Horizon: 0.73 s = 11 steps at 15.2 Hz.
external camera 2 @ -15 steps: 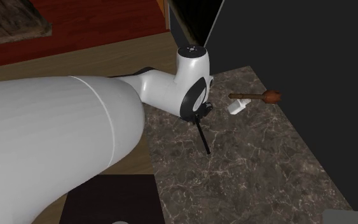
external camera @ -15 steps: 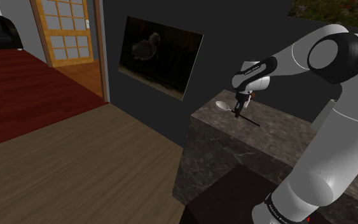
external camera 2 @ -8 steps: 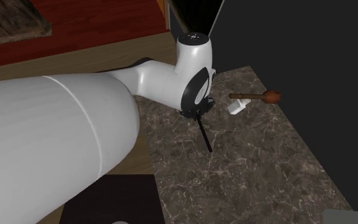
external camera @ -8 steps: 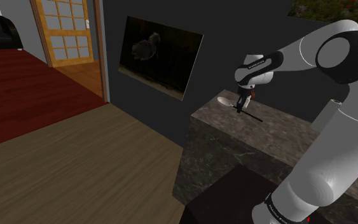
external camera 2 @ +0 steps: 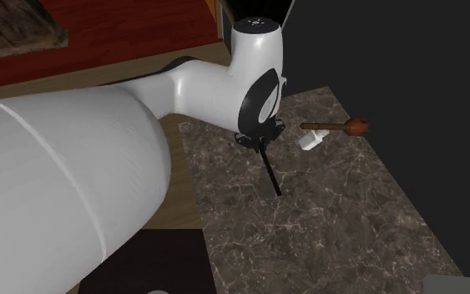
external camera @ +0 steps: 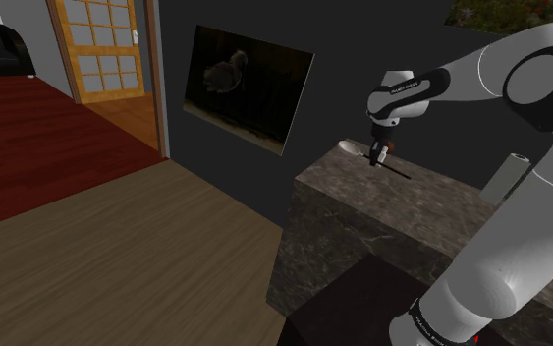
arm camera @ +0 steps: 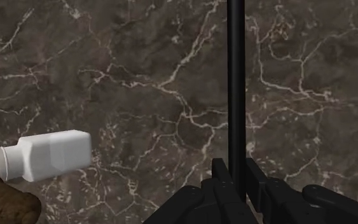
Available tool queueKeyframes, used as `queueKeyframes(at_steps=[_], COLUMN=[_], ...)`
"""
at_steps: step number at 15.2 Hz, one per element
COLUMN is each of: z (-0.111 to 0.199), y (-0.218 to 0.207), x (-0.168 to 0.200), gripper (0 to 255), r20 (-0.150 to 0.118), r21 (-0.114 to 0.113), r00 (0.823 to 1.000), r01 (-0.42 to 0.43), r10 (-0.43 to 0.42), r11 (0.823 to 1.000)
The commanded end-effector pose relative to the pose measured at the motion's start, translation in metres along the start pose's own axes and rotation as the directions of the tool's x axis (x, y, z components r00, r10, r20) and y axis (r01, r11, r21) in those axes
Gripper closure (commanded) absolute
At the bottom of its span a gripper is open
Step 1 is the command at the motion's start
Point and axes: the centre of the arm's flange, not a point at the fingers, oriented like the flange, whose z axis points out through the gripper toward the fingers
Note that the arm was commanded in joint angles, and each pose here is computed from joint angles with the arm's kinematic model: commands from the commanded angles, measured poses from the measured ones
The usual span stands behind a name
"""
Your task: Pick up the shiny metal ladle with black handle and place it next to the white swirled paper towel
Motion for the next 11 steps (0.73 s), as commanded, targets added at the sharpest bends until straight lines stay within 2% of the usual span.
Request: queueKeyframes(at_steps=[1,11], z=[-0.011,-0.063], y=[0.002,0.007], x=[-0.001,-0.007], gripper=[255,255], r20=[0.000,0.000], r21=[0.000,0.000], r00=[1.000,1.000], r01=[0.000,0.000], r10=[0.000,0.000], r11=[1.000,1.000])
